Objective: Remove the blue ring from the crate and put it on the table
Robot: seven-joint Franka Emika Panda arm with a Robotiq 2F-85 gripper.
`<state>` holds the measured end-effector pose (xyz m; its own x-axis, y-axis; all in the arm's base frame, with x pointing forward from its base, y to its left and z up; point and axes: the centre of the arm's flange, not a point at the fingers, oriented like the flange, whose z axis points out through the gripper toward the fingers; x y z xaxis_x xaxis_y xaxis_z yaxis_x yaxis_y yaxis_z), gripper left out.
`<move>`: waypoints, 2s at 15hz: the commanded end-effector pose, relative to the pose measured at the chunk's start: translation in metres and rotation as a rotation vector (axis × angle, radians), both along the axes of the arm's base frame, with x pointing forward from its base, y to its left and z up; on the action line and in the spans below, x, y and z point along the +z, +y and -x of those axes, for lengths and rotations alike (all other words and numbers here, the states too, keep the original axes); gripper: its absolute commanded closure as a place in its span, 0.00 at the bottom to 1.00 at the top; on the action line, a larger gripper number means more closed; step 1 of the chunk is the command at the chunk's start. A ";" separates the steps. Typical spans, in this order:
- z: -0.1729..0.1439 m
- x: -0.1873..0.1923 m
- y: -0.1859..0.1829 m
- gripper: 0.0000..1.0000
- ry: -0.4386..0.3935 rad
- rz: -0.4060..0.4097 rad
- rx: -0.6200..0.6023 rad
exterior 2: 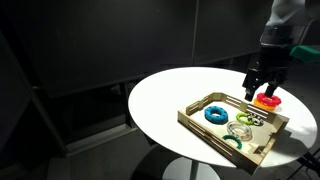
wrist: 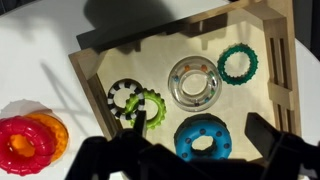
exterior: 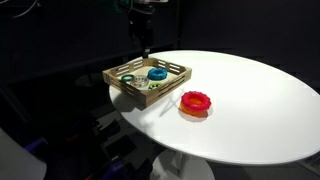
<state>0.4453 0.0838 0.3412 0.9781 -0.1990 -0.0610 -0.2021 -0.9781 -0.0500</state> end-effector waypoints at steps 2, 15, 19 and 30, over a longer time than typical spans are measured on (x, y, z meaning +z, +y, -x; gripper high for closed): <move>-0.002 0.000 0.000 0.00 0.000 -0.001 0.000; -0.012 -0.050 0.029 0.00 -0.094 0.020 0.008; -0.025 -0.076 0.033 0.00 -0.105 0.075 -0.057; -0.031 -0.102 0.030 0.00 -0.080 0.125 -0.148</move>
